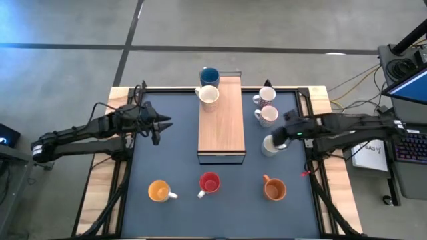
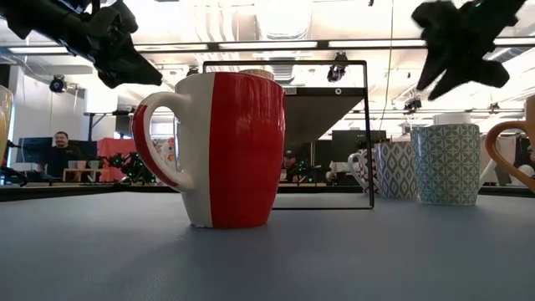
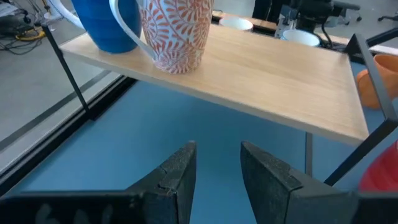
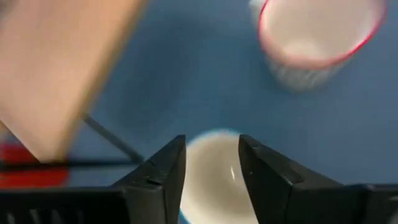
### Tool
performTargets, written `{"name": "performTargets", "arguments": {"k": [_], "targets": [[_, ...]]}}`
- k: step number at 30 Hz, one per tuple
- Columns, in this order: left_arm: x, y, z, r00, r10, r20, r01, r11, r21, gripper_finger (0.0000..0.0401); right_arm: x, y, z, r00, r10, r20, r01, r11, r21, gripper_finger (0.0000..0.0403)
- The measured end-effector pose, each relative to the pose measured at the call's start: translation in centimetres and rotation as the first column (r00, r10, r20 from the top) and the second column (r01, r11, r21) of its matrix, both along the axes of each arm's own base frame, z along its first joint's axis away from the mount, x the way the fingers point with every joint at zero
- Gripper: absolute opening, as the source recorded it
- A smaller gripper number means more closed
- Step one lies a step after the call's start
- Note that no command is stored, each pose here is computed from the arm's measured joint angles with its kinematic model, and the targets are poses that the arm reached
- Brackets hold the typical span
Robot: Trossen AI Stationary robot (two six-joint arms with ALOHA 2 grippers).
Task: Place coffee mugs
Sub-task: Put the blue patterned mug on the shelf
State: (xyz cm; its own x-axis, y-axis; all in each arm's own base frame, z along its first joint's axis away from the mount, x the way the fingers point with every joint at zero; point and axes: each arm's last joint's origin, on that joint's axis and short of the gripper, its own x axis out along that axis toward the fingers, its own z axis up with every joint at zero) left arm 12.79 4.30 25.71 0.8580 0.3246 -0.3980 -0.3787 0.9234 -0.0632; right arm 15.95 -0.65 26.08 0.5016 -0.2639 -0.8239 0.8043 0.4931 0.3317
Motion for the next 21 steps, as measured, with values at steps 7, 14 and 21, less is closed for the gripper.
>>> {"name": "performTargets", "arguments": {"k": [7, 14, 21], "targets": [[-0.2, -0.1, -0.3, 0.999, 0.001, -0.036, -0.002, 1.0, -0.016, 0.0107, 2.0, 0.3, 0.6, 0.966, 0.134, -0.222, -0.122, 0.99, 0.067, 0.0142], [-0.3, -0.1, -0.7, 0.998, 0.002, -0.069, -0.004, 1.0, -0.031, 0.0107, 3.3, 0.5, 2.3, 0.898, 0.26, -0.356, -0.222, 0.964, 0.143, 0.0128], [-0.3, -0.1, -0.7, 0.998, 0.002, -0.068, -0.004, 1.0, -0.03, 0.0107, 5.4, 0.8, 2.0, 0.855, 0.357, -0.376, -0.297, 0.932, 0.209, 0.0133]]}}
